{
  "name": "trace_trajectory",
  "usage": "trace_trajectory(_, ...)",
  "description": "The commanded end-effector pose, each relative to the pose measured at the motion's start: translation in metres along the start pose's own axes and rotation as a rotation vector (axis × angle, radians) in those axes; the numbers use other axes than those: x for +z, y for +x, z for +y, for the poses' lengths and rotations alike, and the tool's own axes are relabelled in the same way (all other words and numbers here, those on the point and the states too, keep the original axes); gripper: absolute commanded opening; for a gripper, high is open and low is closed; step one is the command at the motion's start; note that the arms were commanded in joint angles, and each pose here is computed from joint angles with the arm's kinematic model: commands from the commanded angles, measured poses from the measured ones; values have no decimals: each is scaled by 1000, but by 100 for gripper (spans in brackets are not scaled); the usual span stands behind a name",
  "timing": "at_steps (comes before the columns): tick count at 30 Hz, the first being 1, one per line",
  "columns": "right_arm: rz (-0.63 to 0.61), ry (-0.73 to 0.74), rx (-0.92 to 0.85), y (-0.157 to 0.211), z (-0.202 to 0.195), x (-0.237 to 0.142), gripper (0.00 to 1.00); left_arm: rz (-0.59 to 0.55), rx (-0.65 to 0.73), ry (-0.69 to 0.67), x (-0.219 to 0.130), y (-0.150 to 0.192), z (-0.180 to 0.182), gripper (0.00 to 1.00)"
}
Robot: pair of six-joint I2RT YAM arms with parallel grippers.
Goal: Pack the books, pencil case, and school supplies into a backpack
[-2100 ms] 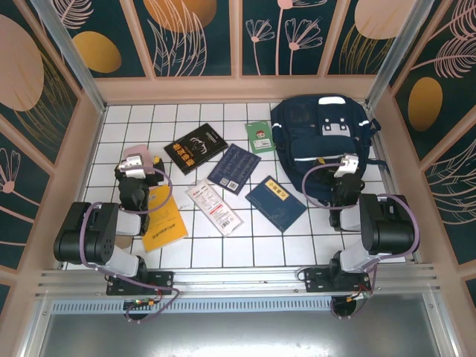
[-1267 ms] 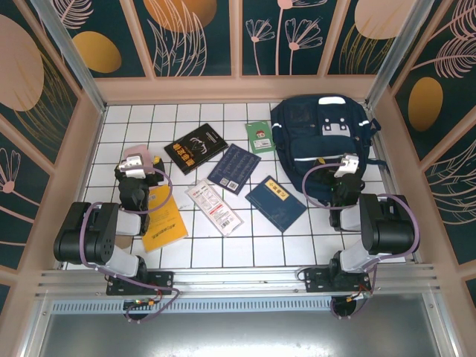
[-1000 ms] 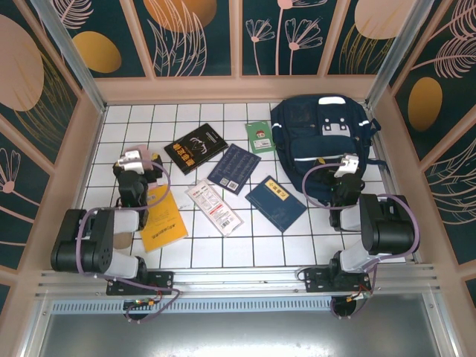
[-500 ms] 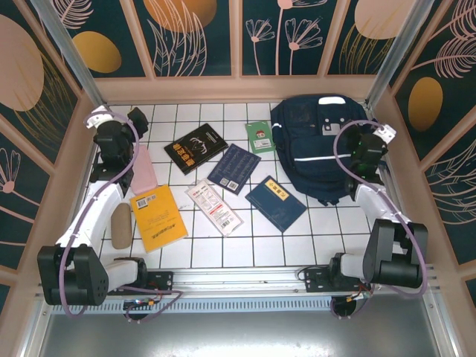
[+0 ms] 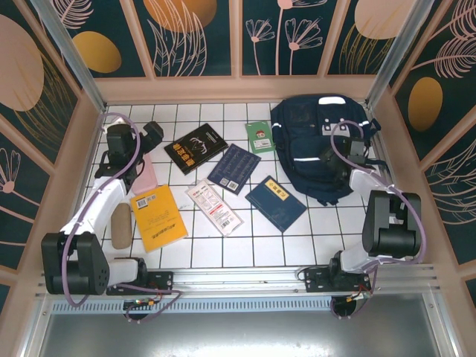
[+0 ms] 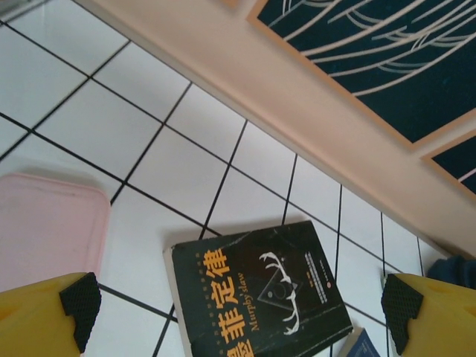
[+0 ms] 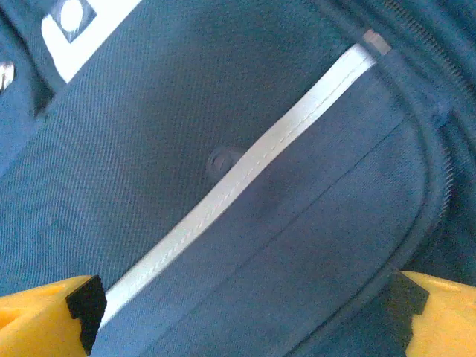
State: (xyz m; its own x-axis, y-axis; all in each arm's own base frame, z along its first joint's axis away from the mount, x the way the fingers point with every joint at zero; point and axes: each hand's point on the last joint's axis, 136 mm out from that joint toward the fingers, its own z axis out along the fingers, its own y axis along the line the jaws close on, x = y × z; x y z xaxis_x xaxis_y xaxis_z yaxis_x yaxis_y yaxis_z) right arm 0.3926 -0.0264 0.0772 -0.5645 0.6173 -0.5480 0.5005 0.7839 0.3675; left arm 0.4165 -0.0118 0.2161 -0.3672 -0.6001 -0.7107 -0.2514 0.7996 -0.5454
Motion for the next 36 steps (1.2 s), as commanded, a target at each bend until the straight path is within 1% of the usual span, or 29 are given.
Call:
trace_trajectory(1, 180, -32, -26, 57, 18, 3, 99, 60, -20, 4, 6, 16, 3, 99)
trace_trajectory(3, 230, -47, -46, 81, 29, 6, 99, 67, -23, -4, 8, 19, 5, 99)
trace_trajectory(5, 306, -82, -51, 109, 45, 9, 99, 71, -22, -11, 9, 19, 7, 99)
trace_trajectory(7, 367, -129, -69, 133, 66, 9, 99, 75, -22, -15, 9, 20, 8, 99)
trace_trajectory(9, 401, -157, -99, 152, 89, 7, 99, 76, -20, -21, 8, 21, 9, 99)
trace_trajectory(14, 463, -275, -196, 189, 162, -3, 99, 88, -9, -26, 4, 27, 12, 99)
trace_trajectory(17, 474, -347, -253, 199, 204, -12, 99, 98, -25, -3, -1, 31, 10, 99)
trace_trajectory(20, 427, -342, -317, 193, 223, -20, 99, 122, -53, 31, -5, 41, 2, 98)
trace_trajectory(22, 376, -329, -330, 179, 223, -27, 99, 148, -64, 53, -5, 51, -6, 98)
trace_trajectory(26, 239, -300, -357, 141, 214, -47, 99, 226, -63, 106, 0, 86, -39, 98)
trace_trajectory(27, 198, -282, -343, 122, 205, -46, 99, 250, -67, 117, 3, 96, -47, 98)
trace_trajectory(29, 135, -252, -333, 96, 192, -51, 98, 312, -60, 143, 9, 119, -68, 96)
trace_trajectory(31, 106, -219, -315, 76, 176, -51, 95, 359, -45, 167, 14, 139, -90, 94)
trace_trajectory(34, 78, -171, -286, 54, 151, -49, 95, 433, -23, 207, 24, 167, -124, 92)
trace_trajectory(36, 37, -134, -270, 41, 134, -50, 95, 483, -5, 221, 32, 188, -141, 92)
